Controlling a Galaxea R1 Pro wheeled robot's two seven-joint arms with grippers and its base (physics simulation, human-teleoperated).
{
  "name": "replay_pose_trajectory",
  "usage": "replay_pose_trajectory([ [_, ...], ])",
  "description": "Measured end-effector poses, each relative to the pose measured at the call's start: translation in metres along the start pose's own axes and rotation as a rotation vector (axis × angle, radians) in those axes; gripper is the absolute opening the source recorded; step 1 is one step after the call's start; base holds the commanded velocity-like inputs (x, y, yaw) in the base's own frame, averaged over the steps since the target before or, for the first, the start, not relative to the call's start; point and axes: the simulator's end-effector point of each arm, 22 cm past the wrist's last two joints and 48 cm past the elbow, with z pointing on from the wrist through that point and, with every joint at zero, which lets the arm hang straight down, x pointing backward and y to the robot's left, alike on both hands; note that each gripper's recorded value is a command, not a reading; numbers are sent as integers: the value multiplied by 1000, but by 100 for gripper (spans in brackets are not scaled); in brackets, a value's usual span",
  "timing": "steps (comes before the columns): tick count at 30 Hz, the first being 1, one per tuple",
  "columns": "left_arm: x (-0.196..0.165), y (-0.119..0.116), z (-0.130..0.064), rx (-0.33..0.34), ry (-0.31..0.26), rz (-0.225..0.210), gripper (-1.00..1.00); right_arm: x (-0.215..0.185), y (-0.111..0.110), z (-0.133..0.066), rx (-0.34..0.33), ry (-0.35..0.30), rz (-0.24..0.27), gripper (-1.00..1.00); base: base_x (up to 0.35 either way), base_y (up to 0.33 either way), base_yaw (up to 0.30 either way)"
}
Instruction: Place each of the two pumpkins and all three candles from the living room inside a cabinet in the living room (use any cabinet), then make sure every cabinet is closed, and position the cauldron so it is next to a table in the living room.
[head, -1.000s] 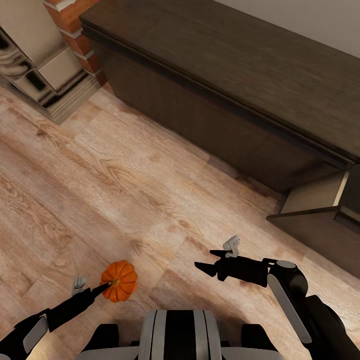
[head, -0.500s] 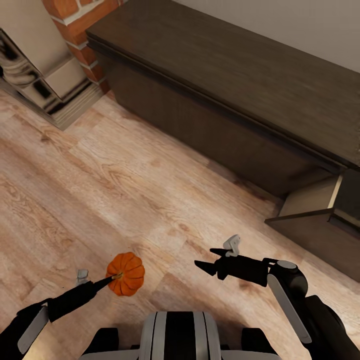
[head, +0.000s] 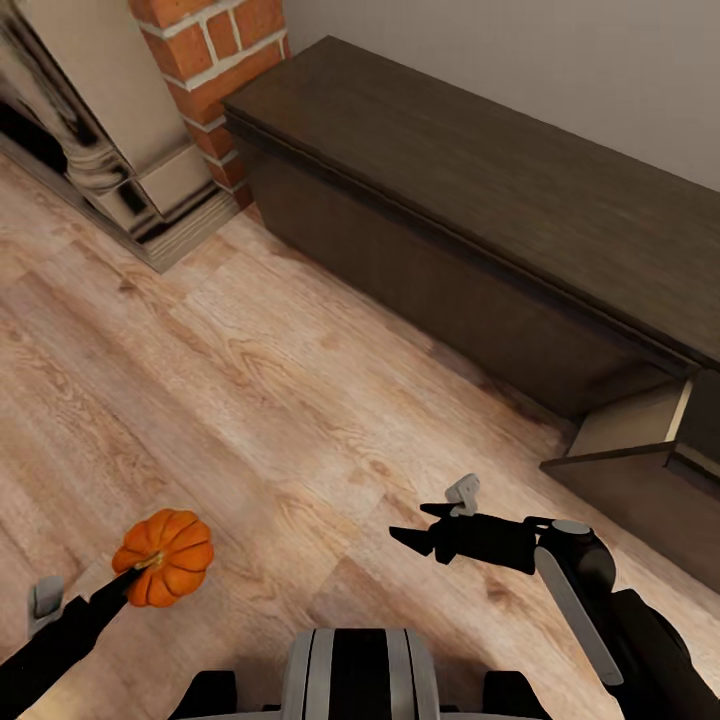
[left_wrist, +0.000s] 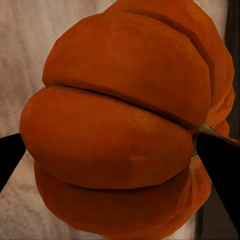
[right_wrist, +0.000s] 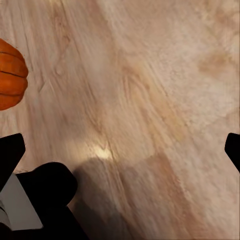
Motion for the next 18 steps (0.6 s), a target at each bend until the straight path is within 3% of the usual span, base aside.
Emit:
replay_pose_trajectory([
  [4,-5,-18,-10,17,-10,53,-100,-4,6,-3,-1,-5,-10,100,0,0,280],
  [11,1,-25,-15,27,-16,51,-100,-10,13,-6,17,-8,-43,100,0,0,281],
  [13,2,-20,-17,-1,-38,34,-100,-5,11,-2,59,16,-76,100,0,0,281],
  [17,-18,10,-45,-118,-146,-11,-100,-4,9,1,124,28,-114,100,0,0,281],
  [18,-11,11,-40,-126,-127,-10,-100,-3,15,4,115,32,-122,100,0,0,280],
])
